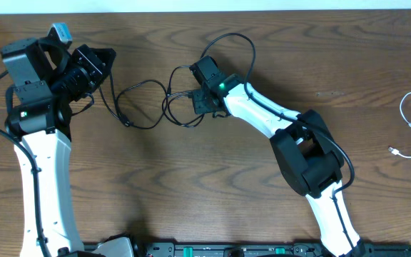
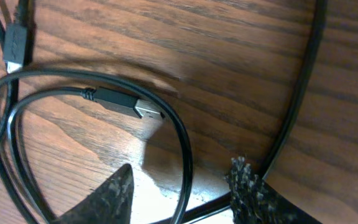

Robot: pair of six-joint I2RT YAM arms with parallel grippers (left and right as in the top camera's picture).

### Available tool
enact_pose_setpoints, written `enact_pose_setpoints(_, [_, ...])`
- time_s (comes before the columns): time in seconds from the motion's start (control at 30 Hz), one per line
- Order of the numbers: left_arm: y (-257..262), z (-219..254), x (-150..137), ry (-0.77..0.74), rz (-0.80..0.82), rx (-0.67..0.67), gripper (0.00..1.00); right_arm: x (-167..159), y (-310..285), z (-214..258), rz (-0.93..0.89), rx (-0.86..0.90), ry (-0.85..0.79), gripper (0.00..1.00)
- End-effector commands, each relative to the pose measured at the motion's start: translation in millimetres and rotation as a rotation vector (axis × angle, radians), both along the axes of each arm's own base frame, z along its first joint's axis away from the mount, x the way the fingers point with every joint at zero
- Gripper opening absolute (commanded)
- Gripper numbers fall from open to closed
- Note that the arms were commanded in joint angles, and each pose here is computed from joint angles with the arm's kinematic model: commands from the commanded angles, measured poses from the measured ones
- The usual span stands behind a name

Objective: Untangle cables

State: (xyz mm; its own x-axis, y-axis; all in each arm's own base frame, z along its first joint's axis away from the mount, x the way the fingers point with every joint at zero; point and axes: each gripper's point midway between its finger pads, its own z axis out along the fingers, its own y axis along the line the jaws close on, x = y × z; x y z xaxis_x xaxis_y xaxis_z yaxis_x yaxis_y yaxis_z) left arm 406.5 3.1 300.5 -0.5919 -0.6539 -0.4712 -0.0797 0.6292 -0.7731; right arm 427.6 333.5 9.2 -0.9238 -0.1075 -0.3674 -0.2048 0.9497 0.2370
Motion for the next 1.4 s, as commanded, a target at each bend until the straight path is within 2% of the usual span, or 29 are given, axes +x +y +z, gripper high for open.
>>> enact_pose_setpoints(0.0, [-0.7,11.8,-3.9,-0.03,-0.006,0.004,0.07,-11.0,-8.8,-20.4,-0.083,-0.05,0.061,0.41])
enact_pose_setpoints(0.07, [-0.9,11.3,-4.2,-0.027,-0.006,0.004,0.07,-15.1,-10.1,-22.1,-0.08,-0.064,0.073,0.34])
enact_pose_setpoints(0.3, [2.5,0.5,-7.7,0.023,0.019,0.007,0.07,-48.3,-6.4,-34.4,-0.067,-0.179,0.107,0.31])
enact_pose_setpoints(0.4, [5.1,-5.1,-8.3,0.04,0.035,0.013,0.07,-57.8,-7.9,-35.9,-0.056,-0.2,0.135,0.13])
enact_pose_setpoints(0.43, [4.9,-6.3,-8.7,0.044,0.035,0.012,0.07,-57.7,-9.5,-33.9,-0.058,-0.201,0.145,0.04])
enact_pose_setpoints(0.47, [4.8,-6.6,-8.9,0.046,0.035,0.011,0.07,-56.9,-10.6,-32.3,-0.061,-0.2,0.151,0.01])
enact_pose_setpoints(0.63, [9.0,-11.2,-9.7,0.065,0.057,0.027,0.07,-37.8,-39.6,-12.0,-0.031,-0.238,0.18,0.01])
enact_pose_setpoints(0.73, [15.7,-18.7,-11.6,0.099,0.096,0.047,0.07,-21.6,-75.4,-0.8,-0.029,-0.322,0.174,0.01])
enact_pose_setpoints(0.8, [19.4,-20.6,-11.4,0.106,0.115,0.06,0.07,-12.6,-104.1,1.1,-0.06,-0.392,0.17,0.01])
enact_pose_setpoints(0.87, [26.5,-22.4,-10.3,0.111,0.15,0.082,0.07,-0.5,-158.2,2.9,-0.113,-0.49,0.192,0.01])
enact_pose_setpoints(0.93, [35.5,-24.1,-9.9,0.117,0.188,0.102,0.07,7.1,-193.7,3.6,-0.148,-0.519,0.219,0.01])
enact_pose_setpoints(0.97, [46.7,-25.2,-10.1,0.122,0.228,0.119,0.07,14.1,-223.7,3.0,-0.19,-0.519,0.242,0.01])
enact_pose_setpoints(1.07, [72.2,-27.6,-12.4,0.134,0.318,0.152,0.07,20.0,-265.4,-0.2,-0.274,-0.508,0.274,0.01])
enact_pose_setpoints(1.37, [156.3,-33.4,-34.6,0.192,0.624,0.257,0.08,19.3,-349.2,-18.7,-0.432,-0.366,0.363,0.01])
